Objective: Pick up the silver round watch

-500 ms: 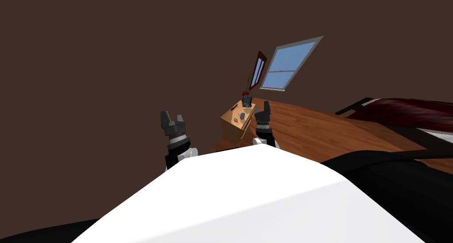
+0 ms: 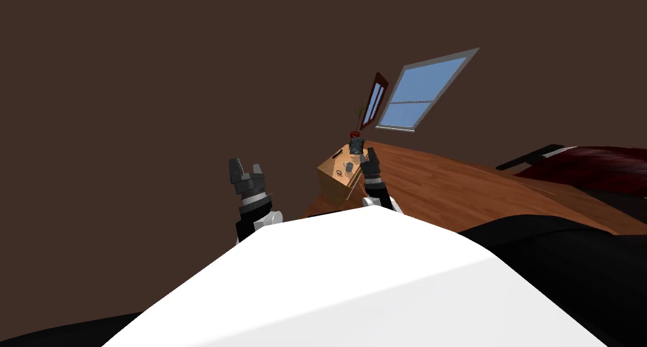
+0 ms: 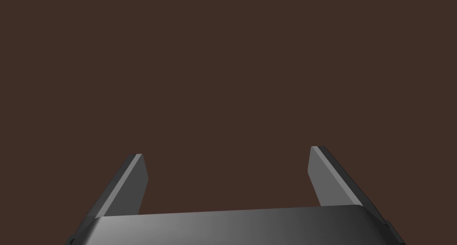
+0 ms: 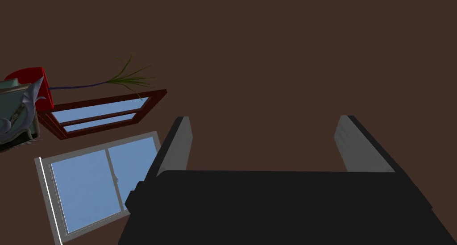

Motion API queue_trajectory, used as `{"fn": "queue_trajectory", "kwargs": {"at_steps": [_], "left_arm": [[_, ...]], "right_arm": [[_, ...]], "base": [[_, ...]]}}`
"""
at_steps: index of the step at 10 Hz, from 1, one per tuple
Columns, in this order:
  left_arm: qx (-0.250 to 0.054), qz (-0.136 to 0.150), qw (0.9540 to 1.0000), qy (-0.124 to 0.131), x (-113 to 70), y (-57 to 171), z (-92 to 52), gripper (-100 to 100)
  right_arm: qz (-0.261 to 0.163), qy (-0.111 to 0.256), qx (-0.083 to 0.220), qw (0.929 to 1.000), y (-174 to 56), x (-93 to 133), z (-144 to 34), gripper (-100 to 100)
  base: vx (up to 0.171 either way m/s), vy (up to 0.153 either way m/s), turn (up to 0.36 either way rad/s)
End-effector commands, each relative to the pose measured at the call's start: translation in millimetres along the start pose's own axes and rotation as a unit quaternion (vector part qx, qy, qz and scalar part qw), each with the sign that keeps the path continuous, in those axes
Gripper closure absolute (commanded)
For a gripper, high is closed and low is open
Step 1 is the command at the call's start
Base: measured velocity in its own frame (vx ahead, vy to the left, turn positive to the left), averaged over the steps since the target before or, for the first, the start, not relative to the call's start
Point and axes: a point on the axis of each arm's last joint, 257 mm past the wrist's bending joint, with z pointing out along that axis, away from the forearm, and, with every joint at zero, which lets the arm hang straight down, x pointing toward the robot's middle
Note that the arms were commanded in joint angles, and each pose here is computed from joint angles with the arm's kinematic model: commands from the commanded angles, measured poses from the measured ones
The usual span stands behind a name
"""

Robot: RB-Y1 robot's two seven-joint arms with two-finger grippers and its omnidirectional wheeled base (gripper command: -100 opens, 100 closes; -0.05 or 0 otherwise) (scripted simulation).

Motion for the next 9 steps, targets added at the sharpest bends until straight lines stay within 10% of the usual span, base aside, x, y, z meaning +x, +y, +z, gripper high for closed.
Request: {"fn": "queue_trajectory", "kwargs": {"at_steps": [1, 9], "left_arm": [[0.000, 0.000, 1.0000, 0.000, 0.0, 0, 0.0, 0], [0.000, 0.000, 1.0000, 0.000, 0.0, 0, 0.0, 0]], "right_arm": [[-0.013, 0.028, 0.008, 0.9995, -12, 9, -2.5, -100], [-0.101, 0.166, 0.057, 0.9792, -90, 41, -20.6, -100]], "base": [[0.035, -0.010, 0.161], [0.046, -0.016, 0.197]]}}
